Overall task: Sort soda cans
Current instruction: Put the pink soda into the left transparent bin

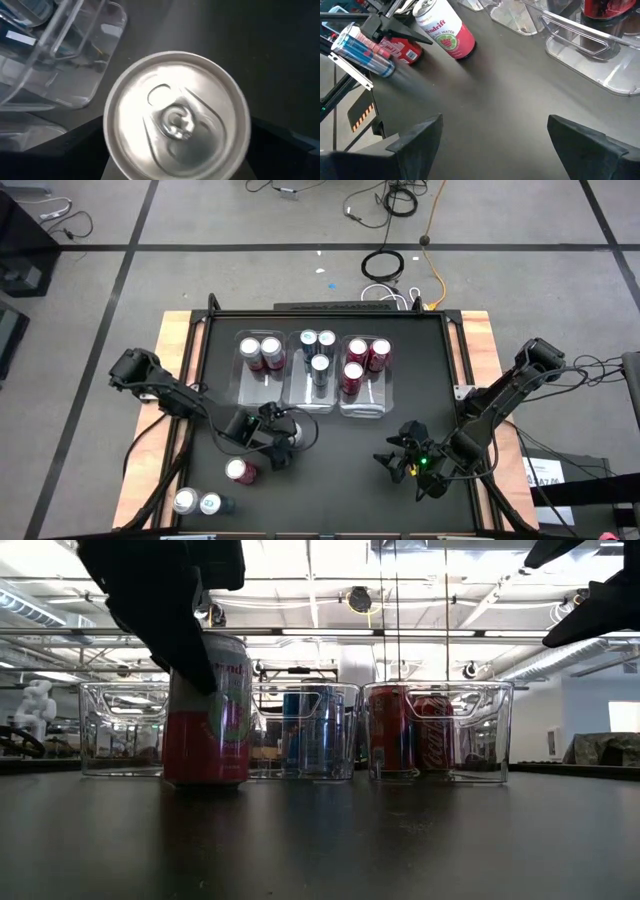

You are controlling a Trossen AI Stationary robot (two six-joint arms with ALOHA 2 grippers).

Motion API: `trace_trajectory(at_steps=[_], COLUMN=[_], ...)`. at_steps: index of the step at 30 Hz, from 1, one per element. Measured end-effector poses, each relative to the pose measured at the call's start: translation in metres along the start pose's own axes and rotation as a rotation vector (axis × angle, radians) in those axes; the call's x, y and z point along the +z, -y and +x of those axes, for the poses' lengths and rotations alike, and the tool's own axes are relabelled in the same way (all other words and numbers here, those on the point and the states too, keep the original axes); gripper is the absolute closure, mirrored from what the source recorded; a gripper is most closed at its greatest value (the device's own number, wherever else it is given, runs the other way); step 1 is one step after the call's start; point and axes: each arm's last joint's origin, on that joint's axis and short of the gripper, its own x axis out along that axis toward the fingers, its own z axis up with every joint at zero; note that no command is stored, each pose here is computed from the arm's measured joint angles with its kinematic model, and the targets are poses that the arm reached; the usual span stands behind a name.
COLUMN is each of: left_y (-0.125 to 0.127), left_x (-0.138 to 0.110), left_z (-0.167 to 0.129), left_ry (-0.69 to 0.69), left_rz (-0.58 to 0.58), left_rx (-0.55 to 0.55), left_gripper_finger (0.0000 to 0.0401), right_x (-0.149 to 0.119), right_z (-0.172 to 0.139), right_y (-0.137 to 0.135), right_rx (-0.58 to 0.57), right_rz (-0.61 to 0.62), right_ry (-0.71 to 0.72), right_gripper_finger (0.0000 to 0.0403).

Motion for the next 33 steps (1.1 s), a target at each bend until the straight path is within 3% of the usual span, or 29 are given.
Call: trace_trajectory(at_steps=[12, 23, 33], left_y=[-0.004, -0.002, 0.000], left_x=[0.005, 0.006, 0.038], left_z=[0.002, -0.001, -0.042], left_ry=[0.018, 0.015, 0.065], left_rz=[-0.025, -0.019, -0.044], left_rx=[0.004, 0.002, -0.029], left_gripper_finger=[0.0011, 0.0092, 0.0083], right_x=[0.000, 0.000, 0.000], right_z=[0.000, 0.000, 0.000], right_y=[0.000, 0.000, -0.001], right_rx=[0.000, 0.000, 0.005], right_rz=[0.000, 0.002, 0.008], right_ry=[0.000, 0.000, 0.000], right_gripper_finger=[0.0051, 0.0051, 0.0051])
